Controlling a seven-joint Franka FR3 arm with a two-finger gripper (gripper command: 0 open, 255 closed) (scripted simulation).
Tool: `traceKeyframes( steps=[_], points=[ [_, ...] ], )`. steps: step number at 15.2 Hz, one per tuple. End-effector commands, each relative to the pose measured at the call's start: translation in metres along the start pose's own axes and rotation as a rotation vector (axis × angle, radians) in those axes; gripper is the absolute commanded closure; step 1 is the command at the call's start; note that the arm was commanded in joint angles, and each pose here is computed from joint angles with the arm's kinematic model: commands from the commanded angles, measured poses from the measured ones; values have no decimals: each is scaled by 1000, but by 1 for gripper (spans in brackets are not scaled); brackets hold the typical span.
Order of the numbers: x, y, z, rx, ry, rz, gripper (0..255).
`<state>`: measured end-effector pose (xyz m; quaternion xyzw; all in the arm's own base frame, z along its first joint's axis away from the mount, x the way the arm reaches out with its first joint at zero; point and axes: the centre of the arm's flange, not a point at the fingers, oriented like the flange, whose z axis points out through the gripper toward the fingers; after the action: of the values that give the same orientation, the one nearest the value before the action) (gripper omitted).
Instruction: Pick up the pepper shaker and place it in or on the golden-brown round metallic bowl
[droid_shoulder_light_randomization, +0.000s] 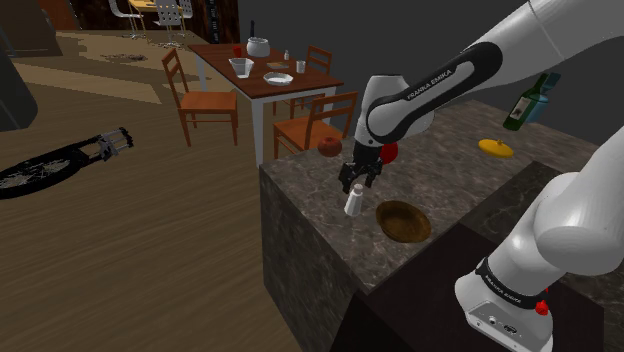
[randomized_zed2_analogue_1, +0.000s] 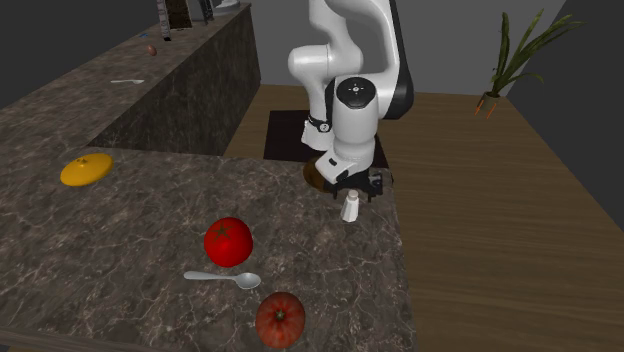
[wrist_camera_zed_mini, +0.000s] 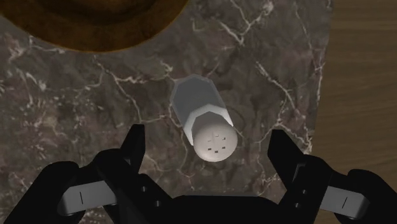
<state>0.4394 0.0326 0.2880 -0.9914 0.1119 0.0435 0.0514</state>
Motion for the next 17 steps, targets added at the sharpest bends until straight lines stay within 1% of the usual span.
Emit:
traceKeyframes(
  steps=[1, 7, 8, 17],
  points=[
    [0, 0, 2, 0, 1, 0, 0],
    [0, 0, 2, 0, 0, 0, 0],
    [0, 0, 2, 0, 0, 0, 255],
    [0, 0, 2, 0, 1, 0, 255]
  ],
)
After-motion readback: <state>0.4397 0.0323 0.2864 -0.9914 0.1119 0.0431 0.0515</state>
